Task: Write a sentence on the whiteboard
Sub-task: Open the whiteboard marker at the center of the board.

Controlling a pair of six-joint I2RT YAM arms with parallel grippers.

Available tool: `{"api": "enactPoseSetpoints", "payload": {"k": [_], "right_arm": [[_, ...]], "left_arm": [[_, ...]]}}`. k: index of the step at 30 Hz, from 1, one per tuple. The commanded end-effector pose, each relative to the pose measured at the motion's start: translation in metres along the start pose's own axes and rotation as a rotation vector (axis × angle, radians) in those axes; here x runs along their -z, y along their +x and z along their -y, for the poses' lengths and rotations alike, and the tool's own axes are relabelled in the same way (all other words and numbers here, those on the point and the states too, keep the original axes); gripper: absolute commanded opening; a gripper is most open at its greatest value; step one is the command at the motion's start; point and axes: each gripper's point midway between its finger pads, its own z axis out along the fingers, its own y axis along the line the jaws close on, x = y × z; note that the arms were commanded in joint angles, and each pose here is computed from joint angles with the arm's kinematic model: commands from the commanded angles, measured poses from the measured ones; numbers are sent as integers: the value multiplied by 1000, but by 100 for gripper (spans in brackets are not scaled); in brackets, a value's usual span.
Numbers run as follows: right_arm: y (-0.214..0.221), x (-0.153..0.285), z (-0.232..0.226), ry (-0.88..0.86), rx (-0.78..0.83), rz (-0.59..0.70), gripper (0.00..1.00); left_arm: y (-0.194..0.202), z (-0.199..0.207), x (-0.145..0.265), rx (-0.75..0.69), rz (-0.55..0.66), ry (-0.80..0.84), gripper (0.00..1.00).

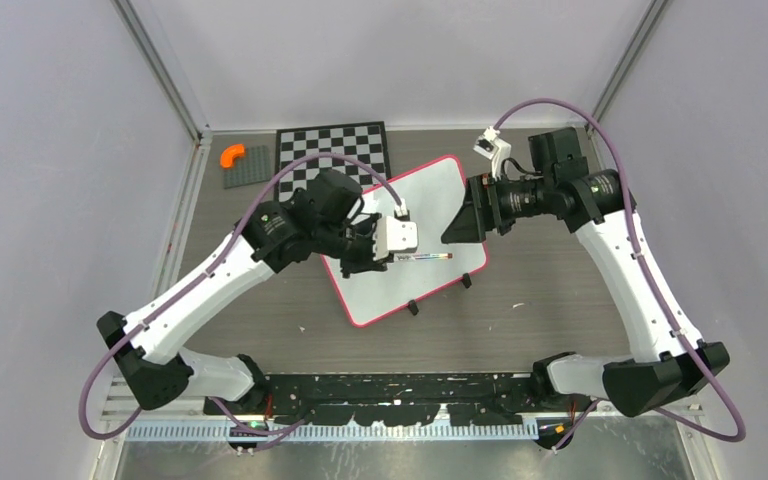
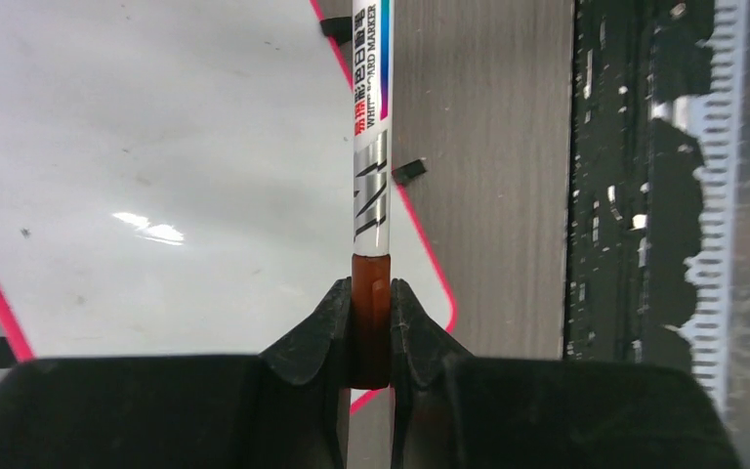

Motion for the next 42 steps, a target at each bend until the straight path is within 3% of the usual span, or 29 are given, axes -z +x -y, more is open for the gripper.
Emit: {"api": "enactPoseSetpoints", "payload": {"k": [1,12,18,26,30,42], "right_arm": [[-13,1,-28,-173,30,28,84],[-8,-18,-58,-313,12,-31,79],[-10,-21,-71,-350,17,-36,59],[-9,-26,-77,-364,14,-45,56],[-11,-26,-78,-365,14,-40,45],[-1,-27,-84,-397,24,-73,26]], "left_arm": [[-21,16,8,235,62,109,0],[-36,-12,10,385,158,87,0],[-40,-12,5,420,175,115,0],[-50,-13,2,459,204,145,0],[-54,-14,-1,490,214,156,0],[-55,-14,-2,462,206,180,0]]}}
